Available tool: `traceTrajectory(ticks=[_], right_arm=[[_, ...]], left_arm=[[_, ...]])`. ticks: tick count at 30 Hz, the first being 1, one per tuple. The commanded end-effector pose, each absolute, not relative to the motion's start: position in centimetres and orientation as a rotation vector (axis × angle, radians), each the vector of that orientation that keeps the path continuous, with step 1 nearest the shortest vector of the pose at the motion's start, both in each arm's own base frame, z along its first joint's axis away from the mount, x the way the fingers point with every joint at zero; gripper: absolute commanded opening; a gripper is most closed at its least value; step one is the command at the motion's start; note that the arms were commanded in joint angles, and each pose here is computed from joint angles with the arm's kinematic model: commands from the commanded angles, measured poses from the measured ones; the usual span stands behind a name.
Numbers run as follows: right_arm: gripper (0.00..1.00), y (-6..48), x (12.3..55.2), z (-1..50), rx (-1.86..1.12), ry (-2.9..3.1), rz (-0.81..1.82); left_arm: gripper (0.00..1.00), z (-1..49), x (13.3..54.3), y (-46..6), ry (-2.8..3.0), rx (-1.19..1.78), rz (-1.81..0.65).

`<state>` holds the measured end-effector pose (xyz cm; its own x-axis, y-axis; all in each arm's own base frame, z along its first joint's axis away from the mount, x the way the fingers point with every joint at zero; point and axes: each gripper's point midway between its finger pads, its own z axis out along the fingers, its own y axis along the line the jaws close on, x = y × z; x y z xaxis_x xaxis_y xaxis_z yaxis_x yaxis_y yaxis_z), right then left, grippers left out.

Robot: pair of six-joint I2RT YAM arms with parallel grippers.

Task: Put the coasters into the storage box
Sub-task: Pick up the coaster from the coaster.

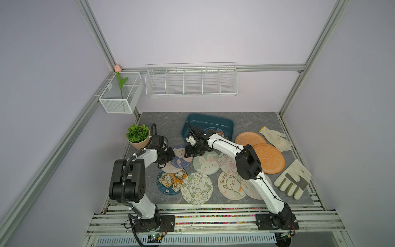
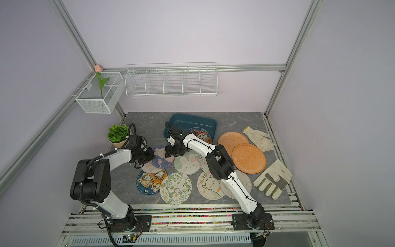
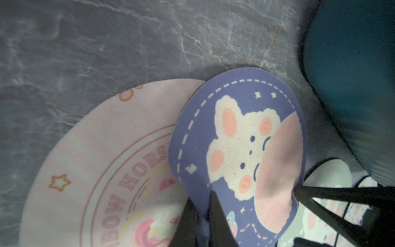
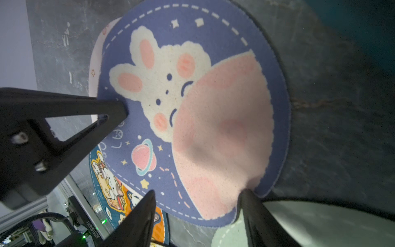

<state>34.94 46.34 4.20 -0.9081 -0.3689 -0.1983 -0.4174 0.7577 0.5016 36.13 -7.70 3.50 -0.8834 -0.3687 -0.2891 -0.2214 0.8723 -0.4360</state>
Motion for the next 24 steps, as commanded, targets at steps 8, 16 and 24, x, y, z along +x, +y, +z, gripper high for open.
traceTrajectory(ticks=[8, 16, 24], right_arm=[[0.78, 45.0, 34.5, 8.5, -0.644, 2.824, 0.959], [0.82, 41.8, 33.9, 12.2, -0.589, 2.790, 1.032], [0.85, 38.0, 32.7, 14.3, -0.539, 2.765, 1.068]], left_arm=[[0.00, 9.8, 36.4, -8.4, 2.561, -0.381, -0.622], [0.00, 16.9, 36.5, -10.1, 2.440, -0.274, -0.674], [0.00, 24.6, 39.2, -13.9, 2.297, -0.148, -0.768]])
